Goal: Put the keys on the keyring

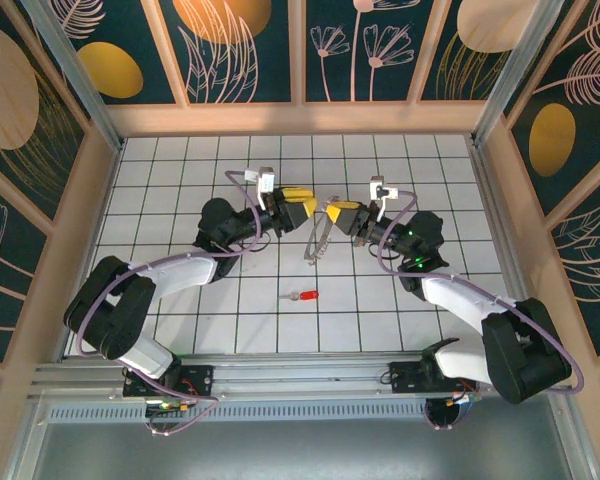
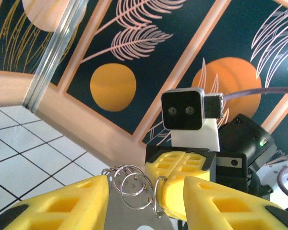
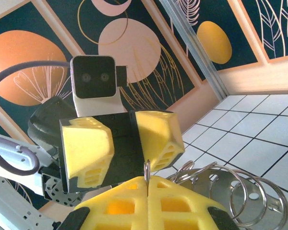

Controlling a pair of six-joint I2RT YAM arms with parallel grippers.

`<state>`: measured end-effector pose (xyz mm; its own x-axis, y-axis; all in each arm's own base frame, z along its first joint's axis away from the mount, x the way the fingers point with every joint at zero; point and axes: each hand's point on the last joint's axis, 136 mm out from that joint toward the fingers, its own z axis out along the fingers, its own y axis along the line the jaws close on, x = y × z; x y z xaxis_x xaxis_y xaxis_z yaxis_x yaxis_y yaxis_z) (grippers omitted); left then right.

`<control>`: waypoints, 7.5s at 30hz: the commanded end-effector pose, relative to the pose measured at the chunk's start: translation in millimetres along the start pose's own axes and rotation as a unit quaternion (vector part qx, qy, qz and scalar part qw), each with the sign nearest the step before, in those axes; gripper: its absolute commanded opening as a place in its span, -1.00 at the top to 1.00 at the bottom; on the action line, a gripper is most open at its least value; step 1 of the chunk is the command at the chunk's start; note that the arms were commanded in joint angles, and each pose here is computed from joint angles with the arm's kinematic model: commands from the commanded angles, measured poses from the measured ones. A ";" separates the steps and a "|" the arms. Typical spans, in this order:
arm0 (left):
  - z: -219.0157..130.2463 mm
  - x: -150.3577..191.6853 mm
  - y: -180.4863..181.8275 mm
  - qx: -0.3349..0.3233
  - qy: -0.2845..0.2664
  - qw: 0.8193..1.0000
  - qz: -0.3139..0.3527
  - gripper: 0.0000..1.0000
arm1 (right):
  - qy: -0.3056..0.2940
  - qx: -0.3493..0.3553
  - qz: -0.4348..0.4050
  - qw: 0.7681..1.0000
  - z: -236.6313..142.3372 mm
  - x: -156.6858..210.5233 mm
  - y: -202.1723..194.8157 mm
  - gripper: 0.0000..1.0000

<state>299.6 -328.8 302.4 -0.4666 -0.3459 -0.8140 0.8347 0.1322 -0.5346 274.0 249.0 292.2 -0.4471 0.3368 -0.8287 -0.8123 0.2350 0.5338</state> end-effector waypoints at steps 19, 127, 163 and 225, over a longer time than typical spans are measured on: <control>1.1 1.0 -13.6 0.072 -0.059 0.993 -0.076 0.32 | -0.052 -0.019 0.023 0.998 8.8 -22.9 10.4 1.00; 12.5 -54.0 -57.8 0.010 -0.096 0.924 0.370 1.00 | -0.054 0.266 0.109 0.956 -92.5 50.7 -91.6 -0.15; -58.3 -46.6 -17.9 -0.184 -0.111 0.915 0.341 1.00 | 0.177 0.311 0.106 0.928 -38.6 171.4 -81.1 -0.12; -92.4 -47.4 -6.2 -0.259 -0.122 0.915 0.286 1.00 | 0.331 0.326 -0.019 0.886 -20.0 224.1 -83.0 -0.05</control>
<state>294.1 -225.9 311.3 0.1072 -0.2234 -0.9688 0.6181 0.7782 -0.1110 241.8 282.2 53.3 -0.7170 -0.2413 -0.6540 -0.5274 0.8012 0.2827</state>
